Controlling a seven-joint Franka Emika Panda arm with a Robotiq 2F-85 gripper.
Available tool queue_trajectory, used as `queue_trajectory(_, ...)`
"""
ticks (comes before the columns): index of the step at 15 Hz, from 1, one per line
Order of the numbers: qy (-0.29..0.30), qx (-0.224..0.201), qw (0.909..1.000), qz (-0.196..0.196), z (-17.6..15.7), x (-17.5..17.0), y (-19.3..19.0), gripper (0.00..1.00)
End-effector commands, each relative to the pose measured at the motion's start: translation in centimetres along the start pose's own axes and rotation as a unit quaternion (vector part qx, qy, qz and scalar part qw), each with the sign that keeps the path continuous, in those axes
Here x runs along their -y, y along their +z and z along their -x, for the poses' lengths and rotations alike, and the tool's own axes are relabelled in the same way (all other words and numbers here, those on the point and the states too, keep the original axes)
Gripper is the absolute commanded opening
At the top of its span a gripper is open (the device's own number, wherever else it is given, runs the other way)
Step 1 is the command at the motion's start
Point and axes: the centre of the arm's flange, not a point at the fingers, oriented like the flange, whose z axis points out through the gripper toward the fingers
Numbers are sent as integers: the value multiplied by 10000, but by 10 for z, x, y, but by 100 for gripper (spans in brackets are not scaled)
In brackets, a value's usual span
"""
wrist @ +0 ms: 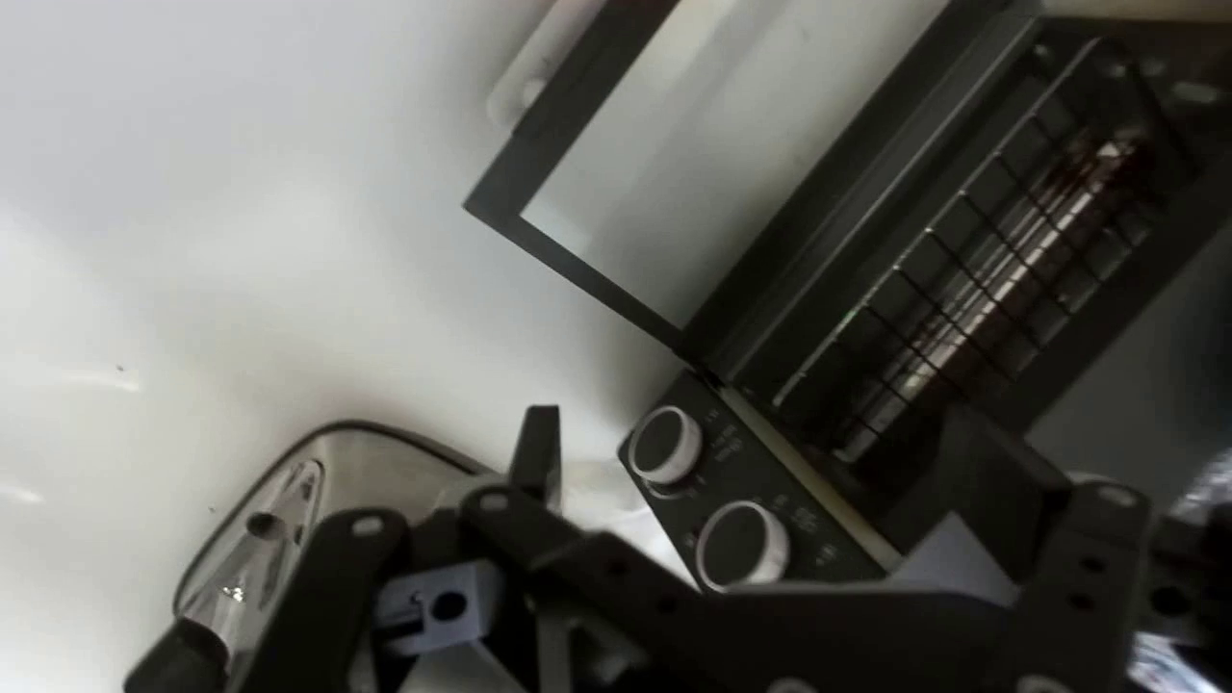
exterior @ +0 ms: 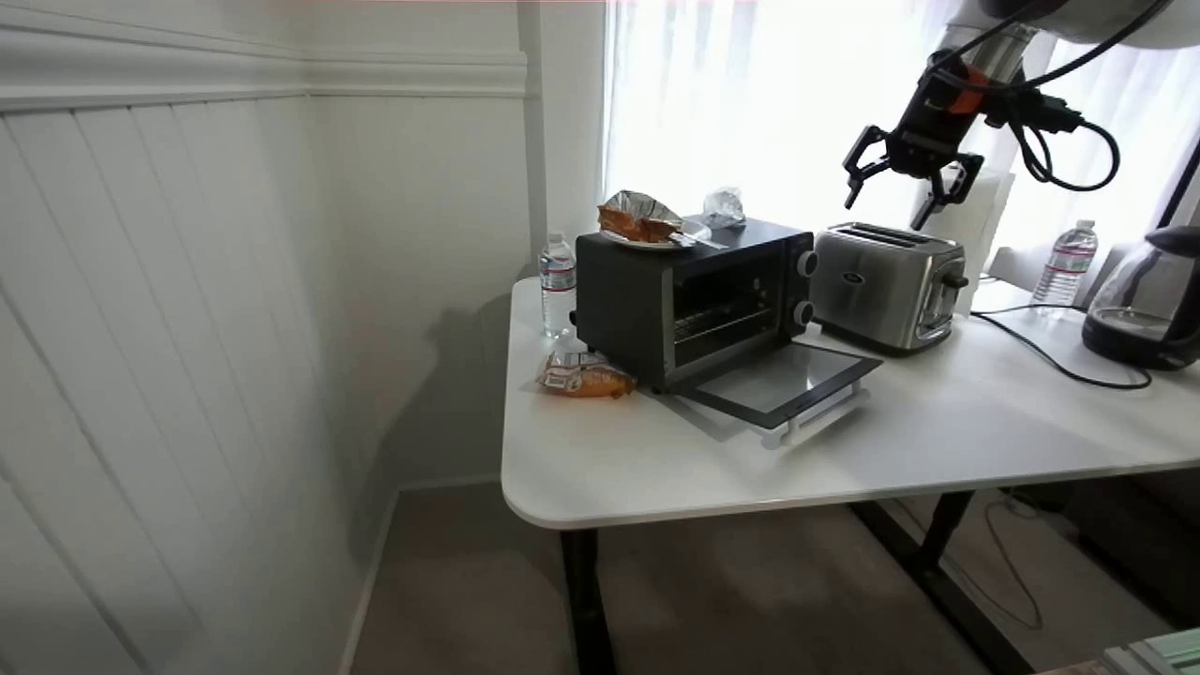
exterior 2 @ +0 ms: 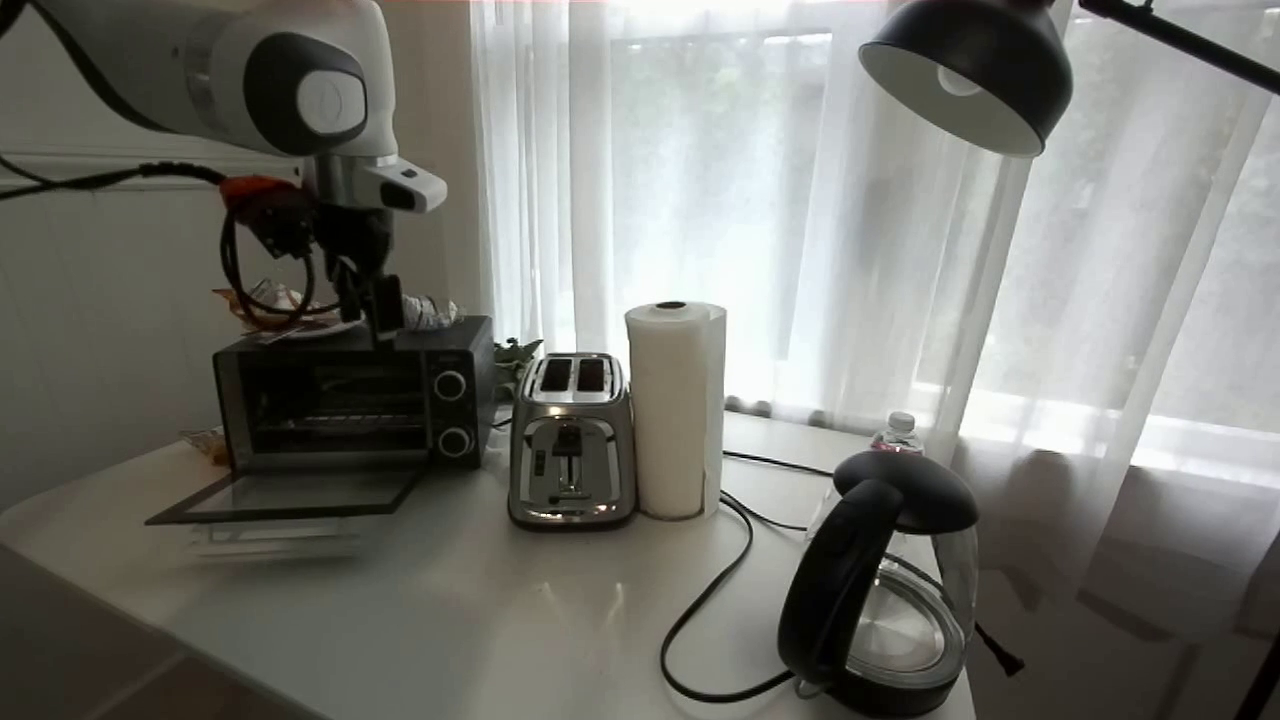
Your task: Open the oven door fully
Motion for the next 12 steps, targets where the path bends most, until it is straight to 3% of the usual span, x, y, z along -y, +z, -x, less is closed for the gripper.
queue_trajectory(1, -817, -224, 9959, -314, 13, 29, -37, 100)
queue_trajectory(7, -1710, -259, 9813, -848, 35, 44, -70, 100)
queue_trajectory(8, -1504, -312, 9860, -646, 26, 51, -57, 100)
queue_trajectory(12, -1657, -331, 9826, -768, 29, 53, -65, 100)
